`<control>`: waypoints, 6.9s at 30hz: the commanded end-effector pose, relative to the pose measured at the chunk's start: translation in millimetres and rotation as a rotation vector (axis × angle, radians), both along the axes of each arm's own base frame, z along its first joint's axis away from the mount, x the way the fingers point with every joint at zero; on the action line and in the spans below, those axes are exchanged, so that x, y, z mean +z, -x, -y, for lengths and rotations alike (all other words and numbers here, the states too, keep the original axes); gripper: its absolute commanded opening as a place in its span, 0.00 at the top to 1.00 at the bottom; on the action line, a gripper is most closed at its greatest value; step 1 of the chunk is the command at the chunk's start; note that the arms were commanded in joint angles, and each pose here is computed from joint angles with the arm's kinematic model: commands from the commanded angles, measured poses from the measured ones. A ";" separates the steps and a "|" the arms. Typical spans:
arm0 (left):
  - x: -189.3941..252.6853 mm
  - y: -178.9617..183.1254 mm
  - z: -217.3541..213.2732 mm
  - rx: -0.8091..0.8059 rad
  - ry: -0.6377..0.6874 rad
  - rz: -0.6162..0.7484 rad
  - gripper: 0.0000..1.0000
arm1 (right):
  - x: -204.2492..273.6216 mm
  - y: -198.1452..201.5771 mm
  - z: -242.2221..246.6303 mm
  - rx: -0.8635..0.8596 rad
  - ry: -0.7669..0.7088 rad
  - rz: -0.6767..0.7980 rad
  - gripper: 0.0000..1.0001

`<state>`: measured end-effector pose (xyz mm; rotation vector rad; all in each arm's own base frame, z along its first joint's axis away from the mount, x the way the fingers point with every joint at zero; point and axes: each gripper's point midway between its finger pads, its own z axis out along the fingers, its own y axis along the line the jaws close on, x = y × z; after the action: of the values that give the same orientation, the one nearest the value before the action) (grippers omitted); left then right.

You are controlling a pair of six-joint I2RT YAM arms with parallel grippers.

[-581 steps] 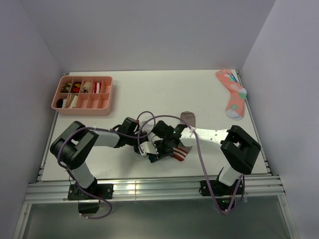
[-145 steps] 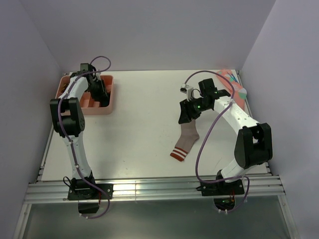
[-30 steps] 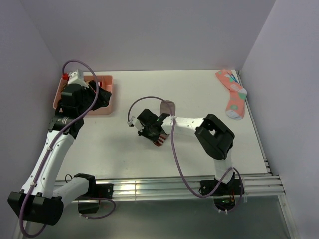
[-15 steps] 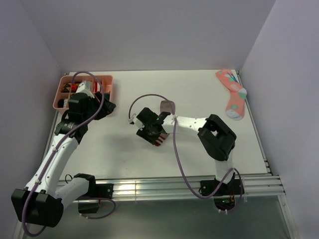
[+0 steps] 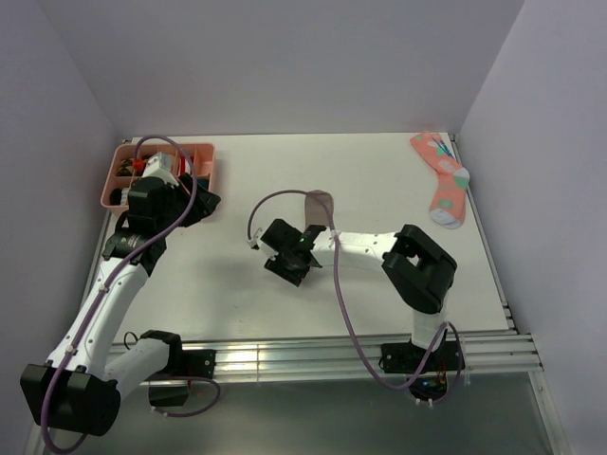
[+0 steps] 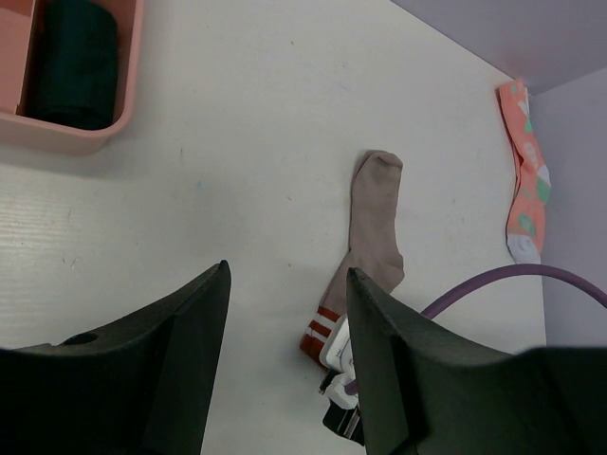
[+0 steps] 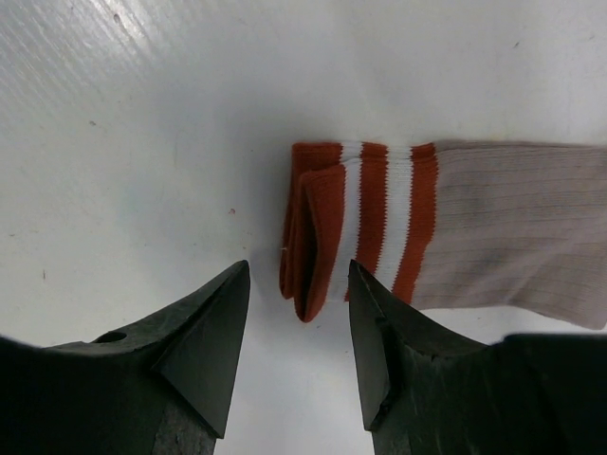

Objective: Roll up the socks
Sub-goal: Roll the sock at the center of the board.

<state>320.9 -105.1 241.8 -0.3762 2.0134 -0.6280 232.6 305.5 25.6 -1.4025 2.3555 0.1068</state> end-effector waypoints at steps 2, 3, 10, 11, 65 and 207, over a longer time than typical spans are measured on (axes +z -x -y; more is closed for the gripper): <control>14.6 -1.0 0.9 -0.006 0.017 0.058 0.43 | 9.8 2.3 -6.1 0.002 -0.029 0.035 0.47; 14.3 -0.9 0.8 -0.007 0.015 0.057 0.43 | 8.4 2.4 -6.6 0.001 -0.028 0.035 0.48; 11.3 -1.2 1.6 -0.012 0.013 0.051 0.43 | -4.7 1.1 -5.6 0.001 -0.014 0.045 0.52; 10.9 -1.5 1.6 -0.012 0.014 0.053 0.43 | -9.7 2.2 -3.9 0.001 -0.006 0.040 0.54; -106.8 82.7 175.7 -0.681 0.023 0.437 0.52 | 17.2 36.0 29.4 -0.026 -0.465 -1.077 0.74; -240.5 121.2 191.0 -0.783 -0.076 -0.990 0.99 | 15.9 64.8 27.1 0.675 -0.126 0.277 0.67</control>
<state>202.4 -313.1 19.5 0.2203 3.1034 -1.0830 156.8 264.8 35.8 -1.9701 1.6220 0.2735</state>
